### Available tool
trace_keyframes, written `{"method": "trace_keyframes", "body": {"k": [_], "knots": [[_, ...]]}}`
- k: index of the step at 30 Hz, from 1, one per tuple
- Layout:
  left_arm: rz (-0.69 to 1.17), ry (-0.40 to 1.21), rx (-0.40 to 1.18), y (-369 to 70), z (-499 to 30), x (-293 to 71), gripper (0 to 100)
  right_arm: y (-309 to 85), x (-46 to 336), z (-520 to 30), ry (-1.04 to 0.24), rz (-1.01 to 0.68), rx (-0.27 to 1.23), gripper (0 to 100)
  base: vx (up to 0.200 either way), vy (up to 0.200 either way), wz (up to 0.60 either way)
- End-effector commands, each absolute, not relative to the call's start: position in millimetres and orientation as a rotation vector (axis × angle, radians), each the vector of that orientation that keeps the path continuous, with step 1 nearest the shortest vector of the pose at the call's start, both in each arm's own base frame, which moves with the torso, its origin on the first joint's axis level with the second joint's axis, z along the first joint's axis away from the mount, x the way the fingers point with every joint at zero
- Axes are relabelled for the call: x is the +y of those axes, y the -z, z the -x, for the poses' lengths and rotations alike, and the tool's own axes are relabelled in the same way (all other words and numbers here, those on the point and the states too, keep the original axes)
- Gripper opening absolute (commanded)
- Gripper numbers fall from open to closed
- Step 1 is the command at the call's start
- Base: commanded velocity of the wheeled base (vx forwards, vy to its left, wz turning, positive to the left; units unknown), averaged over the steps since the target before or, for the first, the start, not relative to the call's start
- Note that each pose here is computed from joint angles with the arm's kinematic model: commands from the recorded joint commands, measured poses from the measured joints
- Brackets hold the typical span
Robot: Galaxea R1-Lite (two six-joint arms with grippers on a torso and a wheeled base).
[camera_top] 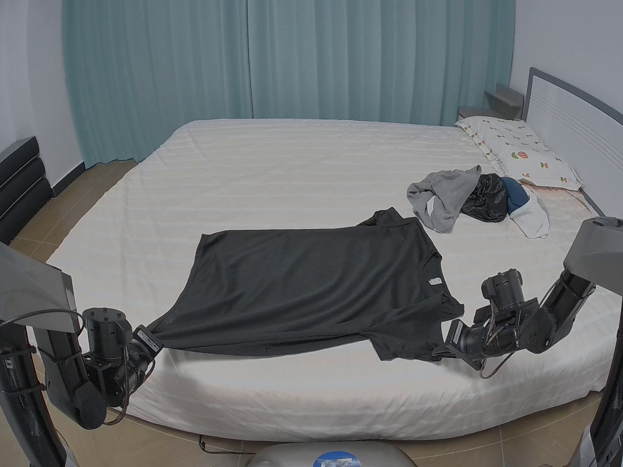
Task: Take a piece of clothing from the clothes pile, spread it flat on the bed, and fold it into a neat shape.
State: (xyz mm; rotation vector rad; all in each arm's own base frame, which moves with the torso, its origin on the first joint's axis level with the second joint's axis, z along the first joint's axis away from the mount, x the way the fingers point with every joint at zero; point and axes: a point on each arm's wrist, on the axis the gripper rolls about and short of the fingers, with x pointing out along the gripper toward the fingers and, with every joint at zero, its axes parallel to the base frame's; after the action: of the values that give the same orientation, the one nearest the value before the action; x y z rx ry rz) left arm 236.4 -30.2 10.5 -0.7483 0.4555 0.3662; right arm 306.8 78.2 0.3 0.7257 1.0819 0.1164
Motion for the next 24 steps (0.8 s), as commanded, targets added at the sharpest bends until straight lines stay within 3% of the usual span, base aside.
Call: {"method": "trace_keyframes", "body": {"k": [1, 10, 24], "knots": [[0.744, -0.366, 0.457, -10.5, -235.9, -30.4, 0, -14.0, 65.8, -287.0, -0.11, -0.747, 1.073, 0, 0.0, 0.0, 0.0], [0.685, -0.367, 0.495, -6.2, -230.7, -29.2, 0, -41.3, 39.0, -238.0, -0.122, -0.783, 1.054, 0, 0.0, 0.0, 0.0], [0.546, -0.395, 0.652, 23.7, -220.9, -28.6, 0, -20.0, 38.3, -186.9, -0.153, -0.643, 1.207, 0, 0.0, 0.0, 0.0]]}}
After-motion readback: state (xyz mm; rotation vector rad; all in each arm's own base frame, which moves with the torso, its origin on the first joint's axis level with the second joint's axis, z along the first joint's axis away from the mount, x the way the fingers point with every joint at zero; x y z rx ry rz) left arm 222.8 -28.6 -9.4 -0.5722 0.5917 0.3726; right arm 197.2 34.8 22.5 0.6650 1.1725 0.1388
